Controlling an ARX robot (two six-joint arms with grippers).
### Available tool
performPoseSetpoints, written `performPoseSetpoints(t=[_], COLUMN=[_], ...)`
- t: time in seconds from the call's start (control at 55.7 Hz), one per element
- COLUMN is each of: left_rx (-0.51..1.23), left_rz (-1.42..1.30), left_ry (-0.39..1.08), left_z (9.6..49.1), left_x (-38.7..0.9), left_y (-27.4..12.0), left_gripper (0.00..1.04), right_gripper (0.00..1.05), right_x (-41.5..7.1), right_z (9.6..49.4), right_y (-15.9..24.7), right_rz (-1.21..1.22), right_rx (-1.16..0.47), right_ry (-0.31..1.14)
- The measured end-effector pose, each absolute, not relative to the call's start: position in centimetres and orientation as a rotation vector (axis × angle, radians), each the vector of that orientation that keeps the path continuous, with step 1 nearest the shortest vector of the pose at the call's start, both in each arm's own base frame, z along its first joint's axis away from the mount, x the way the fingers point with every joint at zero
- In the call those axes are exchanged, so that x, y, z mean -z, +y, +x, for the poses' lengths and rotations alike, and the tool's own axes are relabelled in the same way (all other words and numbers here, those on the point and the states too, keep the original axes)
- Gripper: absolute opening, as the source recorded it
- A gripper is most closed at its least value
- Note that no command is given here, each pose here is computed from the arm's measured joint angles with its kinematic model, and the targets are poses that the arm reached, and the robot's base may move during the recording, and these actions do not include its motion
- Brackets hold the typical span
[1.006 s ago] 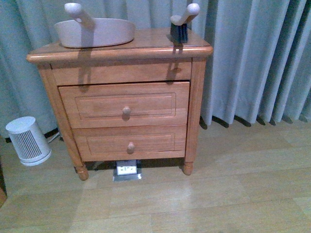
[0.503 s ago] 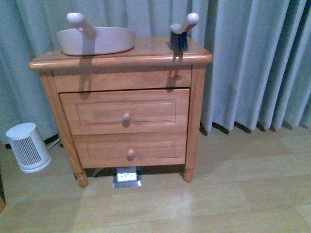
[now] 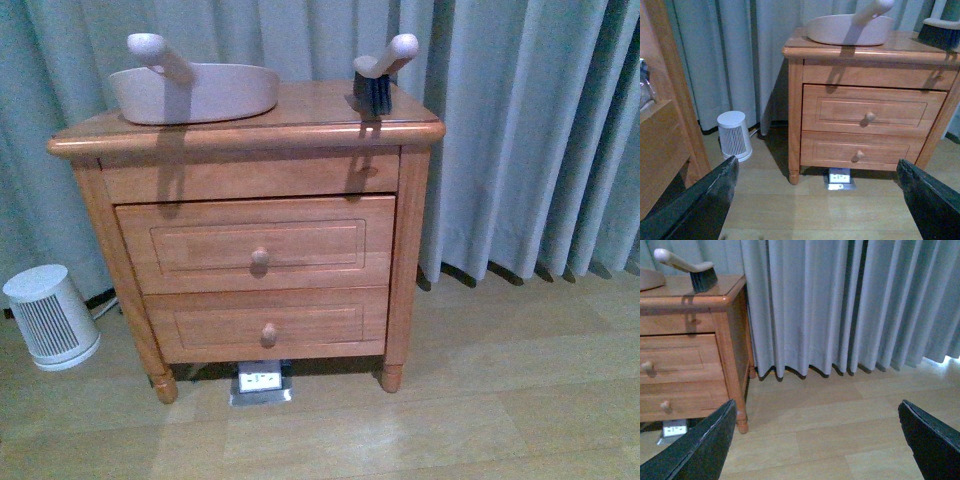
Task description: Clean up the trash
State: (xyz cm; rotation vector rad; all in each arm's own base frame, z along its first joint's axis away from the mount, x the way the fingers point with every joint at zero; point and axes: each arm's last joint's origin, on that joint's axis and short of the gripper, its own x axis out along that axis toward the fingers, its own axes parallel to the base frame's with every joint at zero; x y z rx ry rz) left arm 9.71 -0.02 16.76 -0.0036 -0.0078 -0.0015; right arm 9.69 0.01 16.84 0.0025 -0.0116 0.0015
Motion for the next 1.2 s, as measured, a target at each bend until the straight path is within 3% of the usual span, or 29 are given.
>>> performPoseSetpoints(t=[1.204], left_rx=[0.002], left_rz=[-0.004], left_ry=[-0.008], left_z=[9.71], left_x=[-16.76], left_y=[-0.02], left_gripper=[0.97], right_gripper=[0.97], right_x=[-16.84], right_z=[9.69], right_y=[0.01], right_rz=[0.003], right_rx=[-0.001], right_ry=[-0.012])
